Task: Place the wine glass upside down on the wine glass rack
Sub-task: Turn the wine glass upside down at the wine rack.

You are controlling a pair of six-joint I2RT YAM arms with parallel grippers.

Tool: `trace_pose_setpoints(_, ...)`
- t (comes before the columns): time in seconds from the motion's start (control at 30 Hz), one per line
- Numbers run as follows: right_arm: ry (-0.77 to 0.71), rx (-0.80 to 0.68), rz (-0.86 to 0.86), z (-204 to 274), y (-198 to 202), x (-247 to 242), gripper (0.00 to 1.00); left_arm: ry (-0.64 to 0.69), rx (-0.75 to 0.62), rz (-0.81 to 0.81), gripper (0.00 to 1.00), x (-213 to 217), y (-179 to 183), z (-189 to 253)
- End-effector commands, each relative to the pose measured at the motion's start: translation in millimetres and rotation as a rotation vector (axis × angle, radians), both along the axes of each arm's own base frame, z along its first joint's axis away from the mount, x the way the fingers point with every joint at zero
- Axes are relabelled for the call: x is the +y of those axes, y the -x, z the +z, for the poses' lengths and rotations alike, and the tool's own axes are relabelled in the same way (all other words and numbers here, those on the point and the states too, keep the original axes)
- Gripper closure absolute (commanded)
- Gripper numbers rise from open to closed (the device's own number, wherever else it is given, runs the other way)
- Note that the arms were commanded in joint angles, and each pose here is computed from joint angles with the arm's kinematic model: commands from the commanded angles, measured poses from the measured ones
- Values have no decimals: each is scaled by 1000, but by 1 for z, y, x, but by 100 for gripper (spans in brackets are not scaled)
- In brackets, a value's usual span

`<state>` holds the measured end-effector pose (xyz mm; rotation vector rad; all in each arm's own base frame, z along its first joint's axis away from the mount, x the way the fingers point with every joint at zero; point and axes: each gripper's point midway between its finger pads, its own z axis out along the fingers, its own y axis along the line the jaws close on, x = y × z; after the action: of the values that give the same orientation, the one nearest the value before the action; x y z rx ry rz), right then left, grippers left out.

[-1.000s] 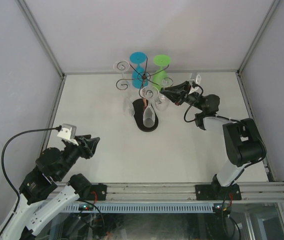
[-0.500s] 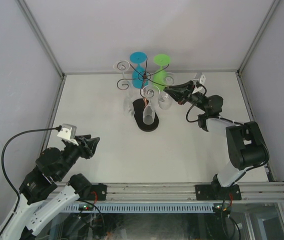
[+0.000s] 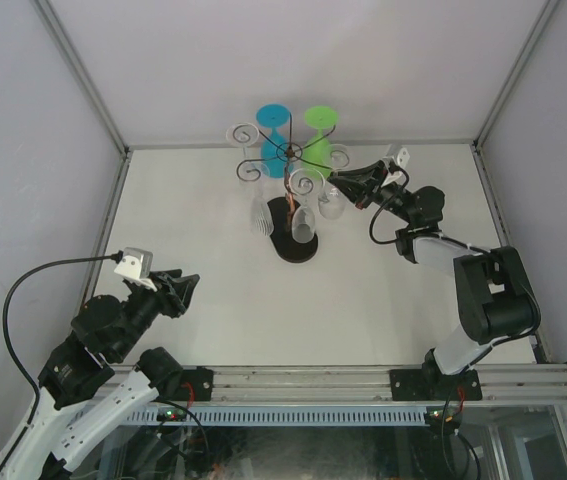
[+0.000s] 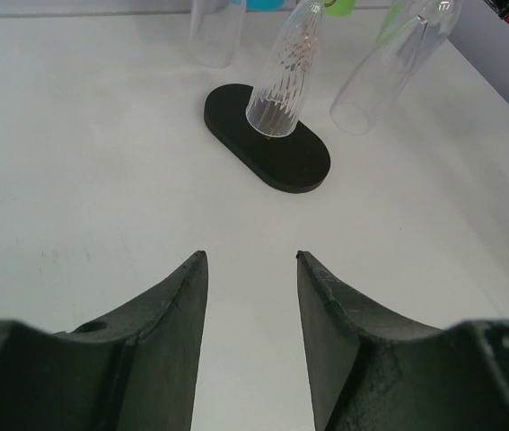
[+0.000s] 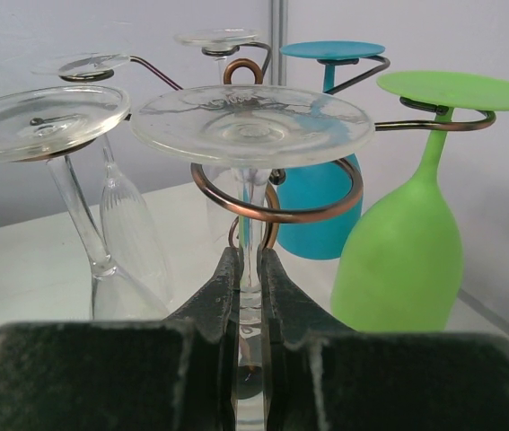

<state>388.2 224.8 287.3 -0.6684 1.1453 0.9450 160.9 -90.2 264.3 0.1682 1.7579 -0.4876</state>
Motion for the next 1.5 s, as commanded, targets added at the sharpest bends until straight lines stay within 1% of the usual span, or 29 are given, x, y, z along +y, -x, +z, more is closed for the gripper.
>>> trace_pose_setpoints(0.0, -33, -107, -34, 33, 6, -7, 100, 19, -15, 13, 51, -2, -6, 0)
trace_pose_setpoints(0.13, -35, -132, -40, 41, 11, -9, 100, 20, -16, 12, 51, -2, -5, 0)
trace_pose_setpoints(0.3, -32, -130, -65, 45, 10, -13, 100, 22, -17, 11, 51, -2, -5, 1)
trace_pose_setpoints(0.67, 16, -57, -164, 31, -12, -20, 100, 22, -18, 11, 51, -2, -5, 1)
trace_pose_setpoints(0.97, 55, -29, -184, 26, -22, -15, 99, 22, -18, 11, 52, -2, -5, 1)
trace_pose_setpoints(1.07, 65, -19, -182, 22, -25, -12, 98, 23, -20, 12, 52, -2, -5, 1)
trace_pose_setpoints(1.47, 79, -5, -185, 15, -28, -10, 84, 22, -17, 14, 51, -2, -5, 0)
